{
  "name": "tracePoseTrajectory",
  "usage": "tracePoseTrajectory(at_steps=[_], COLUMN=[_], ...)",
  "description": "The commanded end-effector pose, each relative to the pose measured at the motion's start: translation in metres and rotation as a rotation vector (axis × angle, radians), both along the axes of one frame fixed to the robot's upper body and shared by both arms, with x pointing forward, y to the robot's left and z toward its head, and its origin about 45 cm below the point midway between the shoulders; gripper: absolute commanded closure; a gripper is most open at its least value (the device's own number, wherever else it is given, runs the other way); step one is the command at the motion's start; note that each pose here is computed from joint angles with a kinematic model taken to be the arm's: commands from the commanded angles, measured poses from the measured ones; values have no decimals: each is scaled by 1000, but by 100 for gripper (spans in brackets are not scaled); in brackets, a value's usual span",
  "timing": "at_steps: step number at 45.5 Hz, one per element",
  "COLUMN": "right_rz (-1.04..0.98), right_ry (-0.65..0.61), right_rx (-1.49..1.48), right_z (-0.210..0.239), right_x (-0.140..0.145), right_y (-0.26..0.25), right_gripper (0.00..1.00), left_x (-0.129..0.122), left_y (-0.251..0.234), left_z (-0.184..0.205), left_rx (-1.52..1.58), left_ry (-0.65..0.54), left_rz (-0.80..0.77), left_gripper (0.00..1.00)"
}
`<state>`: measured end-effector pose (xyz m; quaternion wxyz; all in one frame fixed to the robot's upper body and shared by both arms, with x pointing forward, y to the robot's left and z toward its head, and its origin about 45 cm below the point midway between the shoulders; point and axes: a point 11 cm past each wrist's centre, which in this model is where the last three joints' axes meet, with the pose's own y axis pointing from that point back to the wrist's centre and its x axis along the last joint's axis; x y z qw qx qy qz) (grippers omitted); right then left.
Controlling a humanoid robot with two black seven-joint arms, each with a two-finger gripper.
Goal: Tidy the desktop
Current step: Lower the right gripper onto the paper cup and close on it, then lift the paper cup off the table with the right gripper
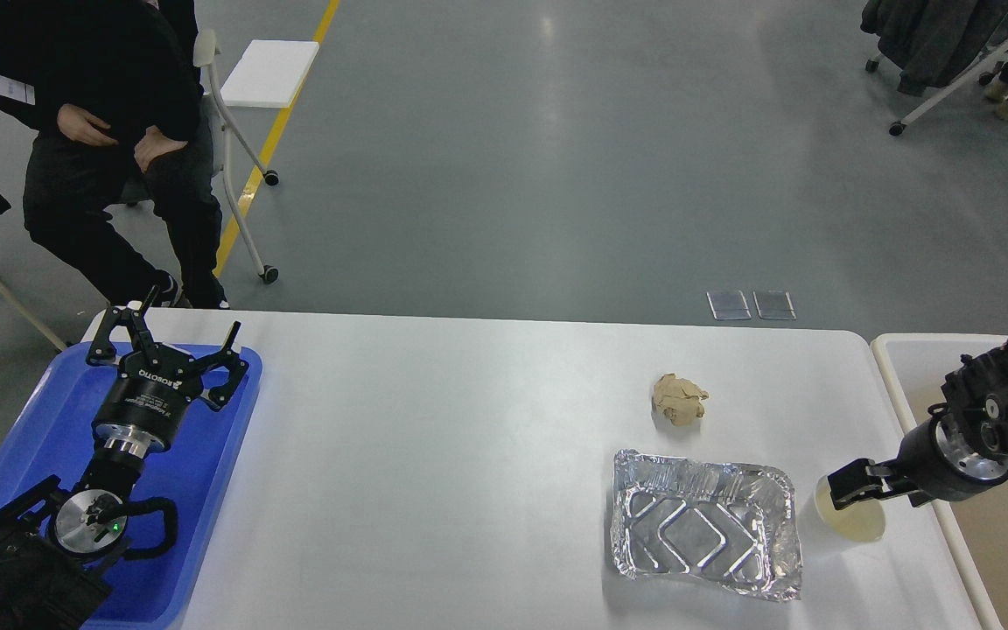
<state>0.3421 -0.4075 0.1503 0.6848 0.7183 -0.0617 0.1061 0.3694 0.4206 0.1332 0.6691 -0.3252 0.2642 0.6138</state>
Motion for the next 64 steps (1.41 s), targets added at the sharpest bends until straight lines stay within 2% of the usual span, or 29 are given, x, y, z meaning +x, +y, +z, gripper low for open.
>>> tracePoseTrajectory(at_steps=[1, 7, 13, 19, 23, 26, 45, 64], right_rz=[-6, -13, -25, -41, -43, -52, -86, -97], right_ry=[-15, -17, -12, 3, 10, 20, 47, -17], right_rx=[-1, 1, -15, -75, -85, -92, -65, -45], right_z=[0, -2, -3, -4, -5, -6, -8, 50], right_x=[0, -1, -3, -6, -8, -13, -21, -10], right_y=[-4, -4, -6, -12, -12, -15, -11, -8], right_gripper=[0, 1, 23, 54, 82, 99, 100, 100], left_x=[0, 0, 0, 0, 0, 0, 0, 0], left_y=[0, 0, 0, 0, 0, 0, 0, 0], left_z=[0, 0, 0, 0, 0, 0, 0, 0], left_rx=[0, 0, 0, 0, 0, 0, 0, 0], left_ry=[0, 0, 0, 0, 0, 0, 0, 0], left_rz=[0, 0, 0, 0, 0, 0, 0, 0], left_gripper=[1, 1, 1, 1, 1, 1, 1, 1])
